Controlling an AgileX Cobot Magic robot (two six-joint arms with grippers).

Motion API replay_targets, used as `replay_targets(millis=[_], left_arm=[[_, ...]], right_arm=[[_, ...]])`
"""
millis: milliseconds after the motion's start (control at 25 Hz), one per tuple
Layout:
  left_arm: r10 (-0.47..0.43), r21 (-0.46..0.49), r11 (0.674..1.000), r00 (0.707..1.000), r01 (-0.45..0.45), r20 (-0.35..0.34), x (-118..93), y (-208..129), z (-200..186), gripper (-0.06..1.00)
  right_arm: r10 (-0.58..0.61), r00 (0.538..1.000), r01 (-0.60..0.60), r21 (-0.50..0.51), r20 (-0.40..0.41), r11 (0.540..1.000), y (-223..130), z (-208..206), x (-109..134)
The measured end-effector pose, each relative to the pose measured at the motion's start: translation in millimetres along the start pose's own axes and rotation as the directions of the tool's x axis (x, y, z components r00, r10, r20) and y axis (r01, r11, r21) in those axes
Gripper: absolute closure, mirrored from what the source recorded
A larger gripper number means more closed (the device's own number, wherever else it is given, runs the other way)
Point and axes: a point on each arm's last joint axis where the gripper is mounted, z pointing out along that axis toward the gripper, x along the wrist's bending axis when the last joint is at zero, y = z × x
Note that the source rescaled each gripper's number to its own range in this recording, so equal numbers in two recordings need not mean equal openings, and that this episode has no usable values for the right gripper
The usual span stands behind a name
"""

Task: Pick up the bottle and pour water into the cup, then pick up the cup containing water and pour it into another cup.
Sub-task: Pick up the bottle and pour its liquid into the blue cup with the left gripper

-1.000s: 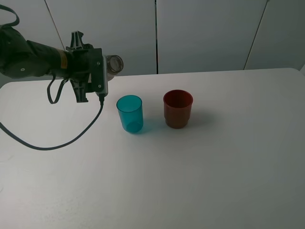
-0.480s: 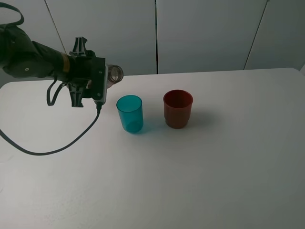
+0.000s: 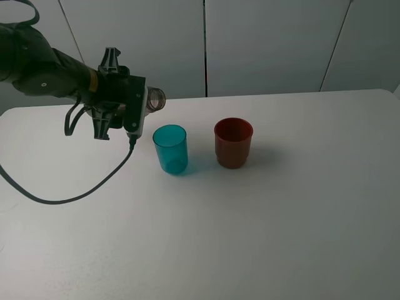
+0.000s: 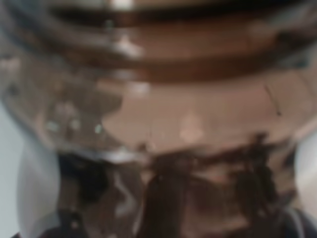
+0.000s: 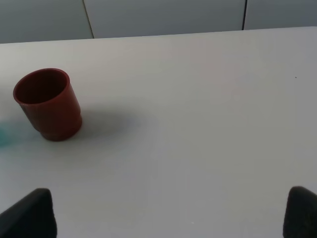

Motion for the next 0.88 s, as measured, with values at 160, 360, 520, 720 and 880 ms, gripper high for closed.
replay_targets(millis=[160, 360, 520, 720, 880], left_arm=[[0.061, 0.036, 0.997, 0.998, -0.062, 0.016, 1.0, -0.5, -0.8, 0.94], [0.099, 0.065, 0.993, 0.995, -0.1, 0.027, 2.2, -2.5, -1.5, 0.94], [0.144, 0.073, 0.987, 0.989, -0.146, 0.03, 2.0, -0.2, -1.9, 0.94], [0.187, 0.08, 0.979, 0.982, -0.189, 0.025, 4.8, 3.9, -3.0, 0.94], [0.203, 0.095, 0.974, 0.979, -0.204, 0.02, 10.1, 6.2, -4.4, 0.94]], right_arm=[[0.0, 1.0, 0.0, 0.0, 0.0, 1.0, 0.0, 0.0, 0.0], [0.0, 1.0, 0.0, 0.0, 0.0, 1.0, 0.0, 0.0, 0.0], [0.0, 1.0, 0.0, 0.0, 0.0, 1.0, 0.0, 0.0, 0.0], [0.0, 1.0, 0.0, 0.0, 0.0, 1.0, 0.0, 0.0, 0.0], [0.0, 1.0, 0.0, 0.0, 0.0, 1.0, 0.0, 0.0, 0.0]])
